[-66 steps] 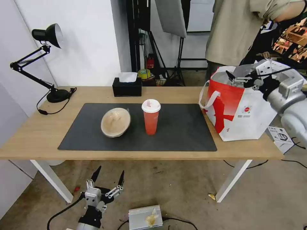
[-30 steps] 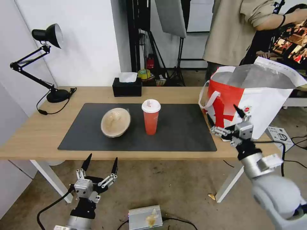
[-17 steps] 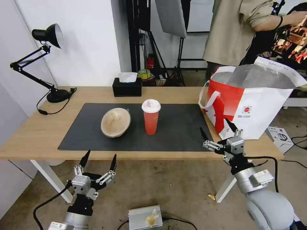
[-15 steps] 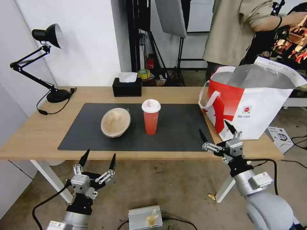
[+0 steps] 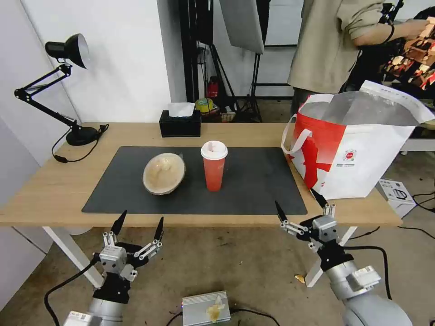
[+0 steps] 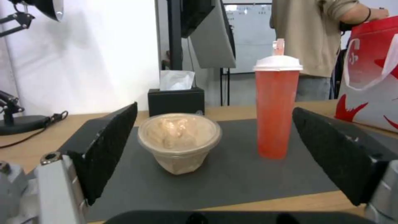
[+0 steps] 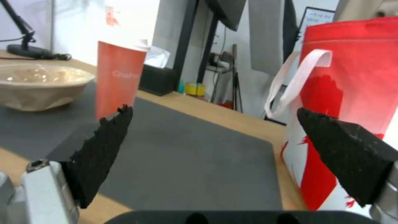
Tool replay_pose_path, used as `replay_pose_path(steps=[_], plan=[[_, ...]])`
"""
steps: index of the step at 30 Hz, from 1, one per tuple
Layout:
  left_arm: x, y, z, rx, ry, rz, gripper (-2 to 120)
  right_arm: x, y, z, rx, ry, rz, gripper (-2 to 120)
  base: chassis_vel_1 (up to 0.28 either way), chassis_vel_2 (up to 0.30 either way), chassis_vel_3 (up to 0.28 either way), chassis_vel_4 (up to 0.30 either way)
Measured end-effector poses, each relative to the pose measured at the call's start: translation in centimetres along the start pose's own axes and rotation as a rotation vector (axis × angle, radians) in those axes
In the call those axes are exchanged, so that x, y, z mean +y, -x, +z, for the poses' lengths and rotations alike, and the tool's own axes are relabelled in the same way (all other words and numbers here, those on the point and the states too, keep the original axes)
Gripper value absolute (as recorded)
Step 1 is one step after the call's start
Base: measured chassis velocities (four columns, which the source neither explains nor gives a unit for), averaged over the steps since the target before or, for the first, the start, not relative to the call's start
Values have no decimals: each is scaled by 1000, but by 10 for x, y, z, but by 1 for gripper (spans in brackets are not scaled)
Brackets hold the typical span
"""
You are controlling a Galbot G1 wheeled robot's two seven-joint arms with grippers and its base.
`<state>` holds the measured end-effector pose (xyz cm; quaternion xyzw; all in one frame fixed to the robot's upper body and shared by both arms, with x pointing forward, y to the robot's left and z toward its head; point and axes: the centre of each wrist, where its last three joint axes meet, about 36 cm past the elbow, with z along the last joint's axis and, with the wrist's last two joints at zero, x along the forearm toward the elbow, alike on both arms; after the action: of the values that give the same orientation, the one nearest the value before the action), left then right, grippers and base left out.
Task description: Pick up the trash from the table and place it into the takeout bag.
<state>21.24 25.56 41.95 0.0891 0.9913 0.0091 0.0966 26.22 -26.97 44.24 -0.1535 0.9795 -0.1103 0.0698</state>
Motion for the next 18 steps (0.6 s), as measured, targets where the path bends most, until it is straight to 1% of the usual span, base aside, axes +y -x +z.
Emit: replay_pose_path(steps=[5, 11, 18], plan=[[0, -1, 0, 4, 0, 3, 100, 5, -6, 0, 7, -4, -28, 100, 0, 0, 0, 0], [-1, -2, 0, 7, -5, 5, 100, 4, -8, -1, 6, -23, -70, 100, 0, 0, 0, 0], [2, -6, 2, 18, 6, 47, 100, 1, -10, -1, 5, -39, -108, 100, 0, 0, 0, 0]])
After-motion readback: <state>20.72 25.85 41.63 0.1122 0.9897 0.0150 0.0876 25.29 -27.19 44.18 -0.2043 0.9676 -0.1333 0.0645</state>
